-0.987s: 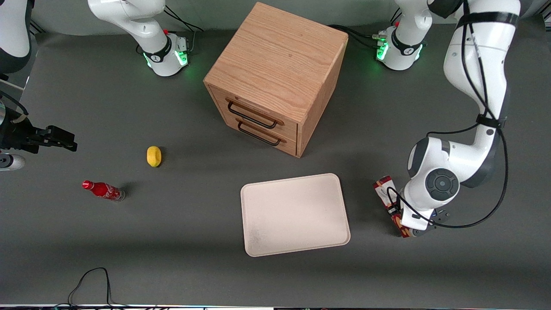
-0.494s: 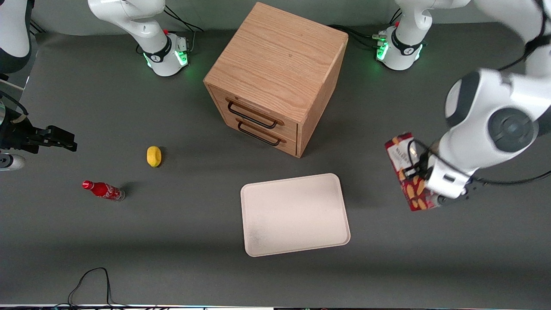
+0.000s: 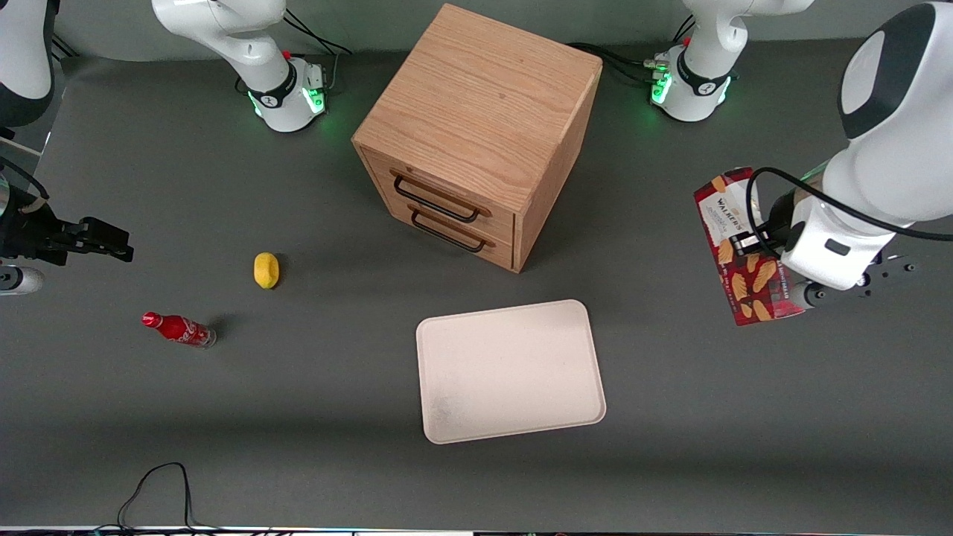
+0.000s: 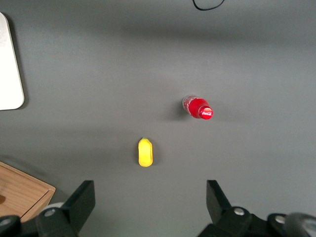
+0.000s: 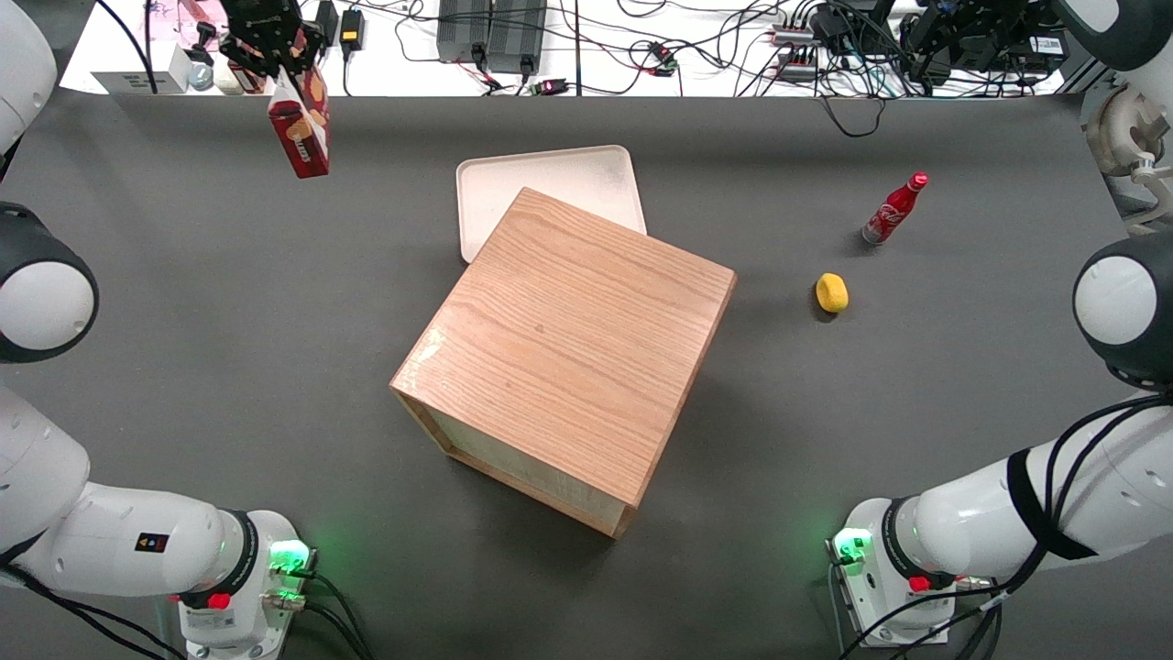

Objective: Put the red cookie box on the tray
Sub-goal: 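Carry the upright cookie box with the left gripper over the cream tray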

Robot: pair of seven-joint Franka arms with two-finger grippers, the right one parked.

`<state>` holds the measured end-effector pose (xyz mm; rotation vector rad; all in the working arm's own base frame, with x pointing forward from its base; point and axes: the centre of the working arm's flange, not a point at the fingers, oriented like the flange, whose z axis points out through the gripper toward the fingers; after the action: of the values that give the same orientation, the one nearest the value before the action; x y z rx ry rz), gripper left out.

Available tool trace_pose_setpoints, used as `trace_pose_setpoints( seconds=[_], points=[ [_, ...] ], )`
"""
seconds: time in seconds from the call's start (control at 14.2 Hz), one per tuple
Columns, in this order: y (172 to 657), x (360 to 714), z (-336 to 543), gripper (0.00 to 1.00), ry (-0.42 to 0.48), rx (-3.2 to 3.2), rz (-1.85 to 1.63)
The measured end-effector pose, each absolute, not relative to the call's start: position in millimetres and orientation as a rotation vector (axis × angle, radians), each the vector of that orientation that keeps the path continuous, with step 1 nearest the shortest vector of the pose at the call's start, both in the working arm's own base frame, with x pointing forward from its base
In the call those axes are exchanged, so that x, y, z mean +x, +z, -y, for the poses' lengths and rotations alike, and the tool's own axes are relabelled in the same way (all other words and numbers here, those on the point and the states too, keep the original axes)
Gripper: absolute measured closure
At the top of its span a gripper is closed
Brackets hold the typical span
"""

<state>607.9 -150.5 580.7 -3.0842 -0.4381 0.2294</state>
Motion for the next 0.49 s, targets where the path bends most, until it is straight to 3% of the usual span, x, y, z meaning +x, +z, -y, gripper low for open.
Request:
trace_pose_setpoints(
  seconds=[0.28, 0.49],
  points=[
    [579, 625, 208, 0.97, 0.217, -3.148, 0.508],
    [536, 651, 277, 0.97, 0.17, -3.188, 0.546]
  ],
)
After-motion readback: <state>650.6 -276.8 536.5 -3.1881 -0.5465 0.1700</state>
